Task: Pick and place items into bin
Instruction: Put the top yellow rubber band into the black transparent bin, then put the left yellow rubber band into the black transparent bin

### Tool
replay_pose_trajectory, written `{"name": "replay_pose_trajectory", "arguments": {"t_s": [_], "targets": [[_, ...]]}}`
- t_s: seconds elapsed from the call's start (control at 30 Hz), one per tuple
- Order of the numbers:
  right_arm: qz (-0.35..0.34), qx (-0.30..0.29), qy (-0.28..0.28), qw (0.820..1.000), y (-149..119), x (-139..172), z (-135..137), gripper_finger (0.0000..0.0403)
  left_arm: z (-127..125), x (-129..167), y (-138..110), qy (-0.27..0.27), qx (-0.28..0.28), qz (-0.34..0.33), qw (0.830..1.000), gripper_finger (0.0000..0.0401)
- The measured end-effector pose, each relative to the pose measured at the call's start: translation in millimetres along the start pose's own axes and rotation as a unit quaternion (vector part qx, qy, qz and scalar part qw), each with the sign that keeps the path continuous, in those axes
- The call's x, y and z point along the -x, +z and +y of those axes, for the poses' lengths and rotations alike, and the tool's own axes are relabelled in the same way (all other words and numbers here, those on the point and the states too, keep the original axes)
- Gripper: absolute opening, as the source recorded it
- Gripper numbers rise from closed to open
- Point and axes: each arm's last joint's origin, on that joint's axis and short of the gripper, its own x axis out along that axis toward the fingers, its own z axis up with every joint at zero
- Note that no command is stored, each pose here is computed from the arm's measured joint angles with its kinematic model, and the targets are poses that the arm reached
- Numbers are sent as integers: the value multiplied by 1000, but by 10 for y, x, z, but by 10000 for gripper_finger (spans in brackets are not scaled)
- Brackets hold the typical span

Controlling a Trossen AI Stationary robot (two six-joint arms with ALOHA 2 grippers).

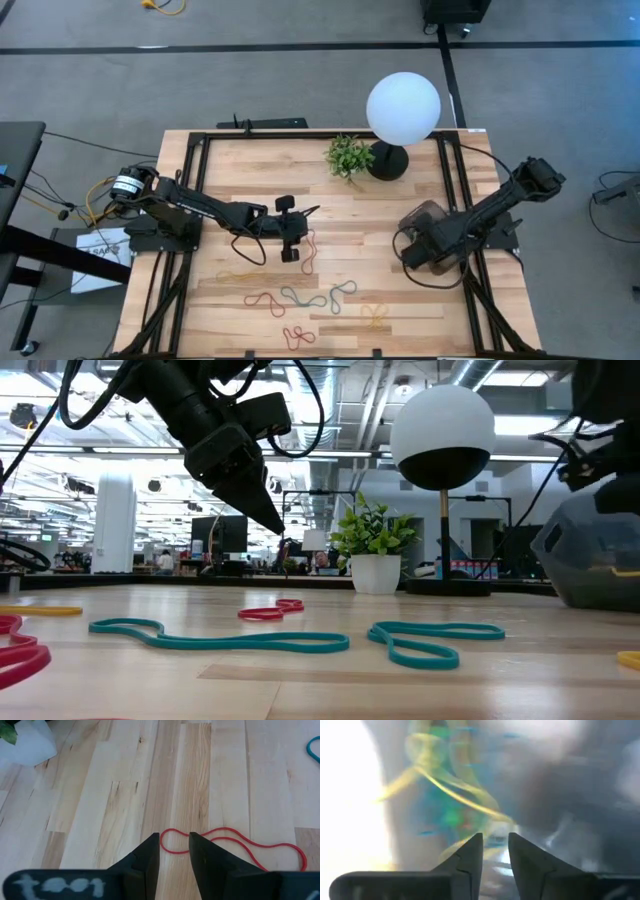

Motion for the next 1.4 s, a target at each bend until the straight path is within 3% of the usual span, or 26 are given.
{"name": "replay_pose_trajectory", "arguments": {"t_s": [0.1, 0.47, 0.7, 0.97, 1.17, 1.23, 1.4], "targets": [[-11, 12, 48, 999, 13, 8, 94, 93, 0, 0, 0, 0, 0, 0, 1000, 96], [-79, -20, 72, 994, 183, 11, 141, 91, -2, 0, -1, -3, 0, 1, 1000, 96], [-140, 6, 118, 983, 387, 34, 236, 91, -3, 0, -1, -4, 0, 1, 1000, 96], [-134, 15, 98, 986, 521, 14, 177, 91, -16, 8, -75, -11, -5, 38, 999, 96], [-55, -6, 58, 997, 485, 122, 68, 91, -101, 54, -224, -68, -1, 116, 991, 96], [-42, -24, 68, 997, 452, 193, 89, 91, -129, 65, -236, -74, 0, 121, 990, 96], [-105, -25, 113, 988, 330, 470, 208, 91, -190, 85, -244, -80, 2, 120, 990, 96]]}}
